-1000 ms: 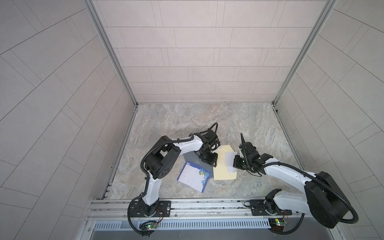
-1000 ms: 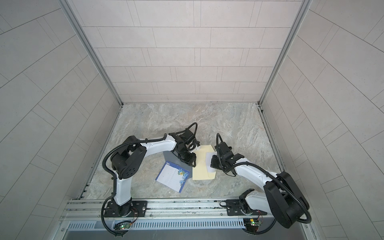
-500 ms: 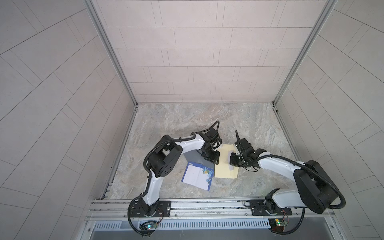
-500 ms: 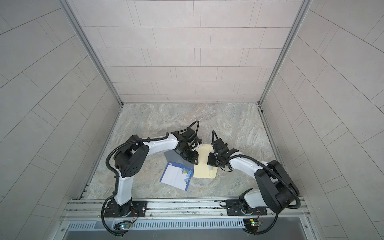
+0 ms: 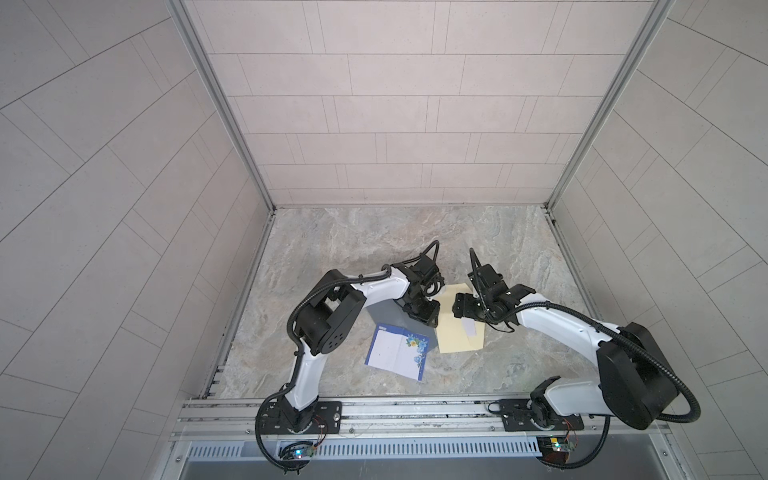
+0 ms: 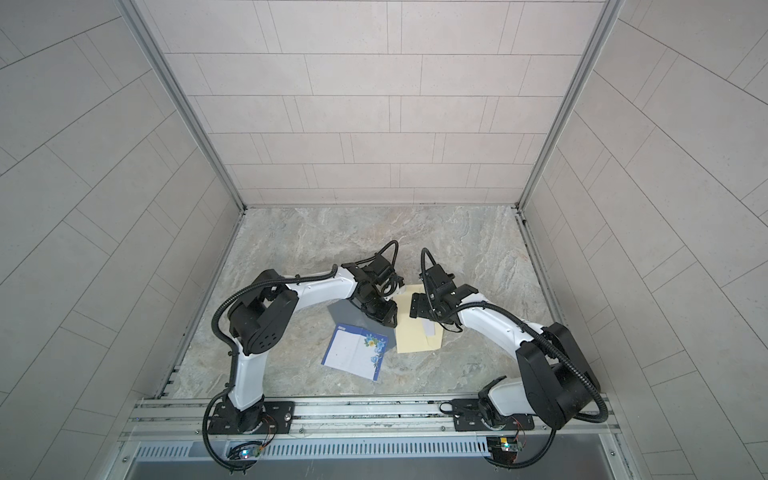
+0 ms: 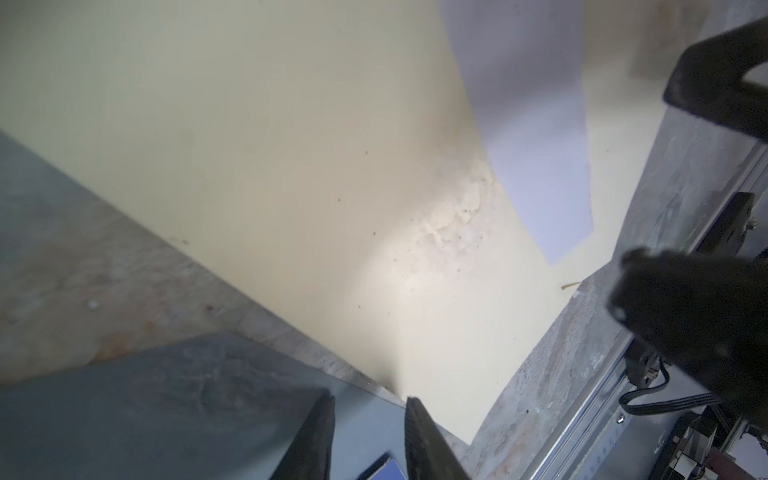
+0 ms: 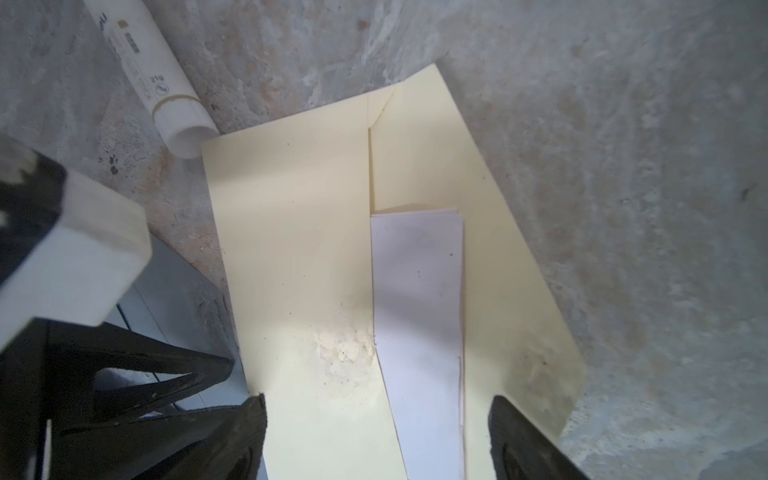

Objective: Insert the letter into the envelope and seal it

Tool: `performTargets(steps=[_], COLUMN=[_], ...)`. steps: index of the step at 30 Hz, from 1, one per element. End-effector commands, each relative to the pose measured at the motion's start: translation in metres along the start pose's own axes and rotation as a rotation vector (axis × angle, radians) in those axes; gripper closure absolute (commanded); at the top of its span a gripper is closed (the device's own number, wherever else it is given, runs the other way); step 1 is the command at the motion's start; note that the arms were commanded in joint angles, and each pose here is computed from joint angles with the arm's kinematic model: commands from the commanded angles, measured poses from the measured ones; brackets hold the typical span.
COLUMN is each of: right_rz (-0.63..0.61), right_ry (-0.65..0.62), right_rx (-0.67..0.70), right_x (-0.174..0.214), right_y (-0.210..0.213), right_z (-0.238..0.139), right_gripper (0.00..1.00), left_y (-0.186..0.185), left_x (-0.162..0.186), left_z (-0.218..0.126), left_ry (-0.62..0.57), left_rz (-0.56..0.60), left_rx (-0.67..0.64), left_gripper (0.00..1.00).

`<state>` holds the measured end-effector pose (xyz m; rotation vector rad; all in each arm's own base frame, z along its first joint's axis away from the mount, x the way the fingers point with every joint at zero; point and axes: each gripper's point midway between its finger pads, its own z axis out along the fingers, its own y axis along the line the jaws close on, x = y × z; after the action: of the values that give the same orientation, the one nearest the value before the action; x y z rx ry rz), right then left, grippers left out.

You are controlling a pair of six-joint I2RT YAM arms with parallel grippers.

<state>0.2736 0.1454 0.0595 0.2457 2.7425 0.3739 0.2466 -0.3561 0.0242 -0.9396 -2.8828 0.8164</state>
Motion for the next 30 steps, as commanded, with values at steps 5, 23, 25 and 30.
performTargets(steps=[5, 23, 25, 30], right_rz=[0.022, 0.09, 0.098, 0.124], right_ry=[0.024, 0.092, 0.09, 0.08], right_rx=[0.056, -0.267, -0.28, -0.293], right_x=[-0.003, 0.005, 0.005, 0.005], right_y=[-0.009, 0.046, 0.048, 0.048], right_z=[0.014, 0.038, 0.04, 0.044], right_gripper=[0.15, 0.18, 0.18, 0.18], left_y=[-0.003, 0.0, -0.001, -0.005], left_x=[-0.007, -0.023, -0.025, -0.027], left_z=[-0.002, 0.007, 0.006, 0.005], left_ry=[-0.016, -0.032, -0.039, -0.048], left_rz=[0.012, 0.016, 0.016, 0.029], left_rx=[0.008, 0.006, 0.01, 0.026], left_gripper=[0.64, 0.66, 0.66, 0.65])
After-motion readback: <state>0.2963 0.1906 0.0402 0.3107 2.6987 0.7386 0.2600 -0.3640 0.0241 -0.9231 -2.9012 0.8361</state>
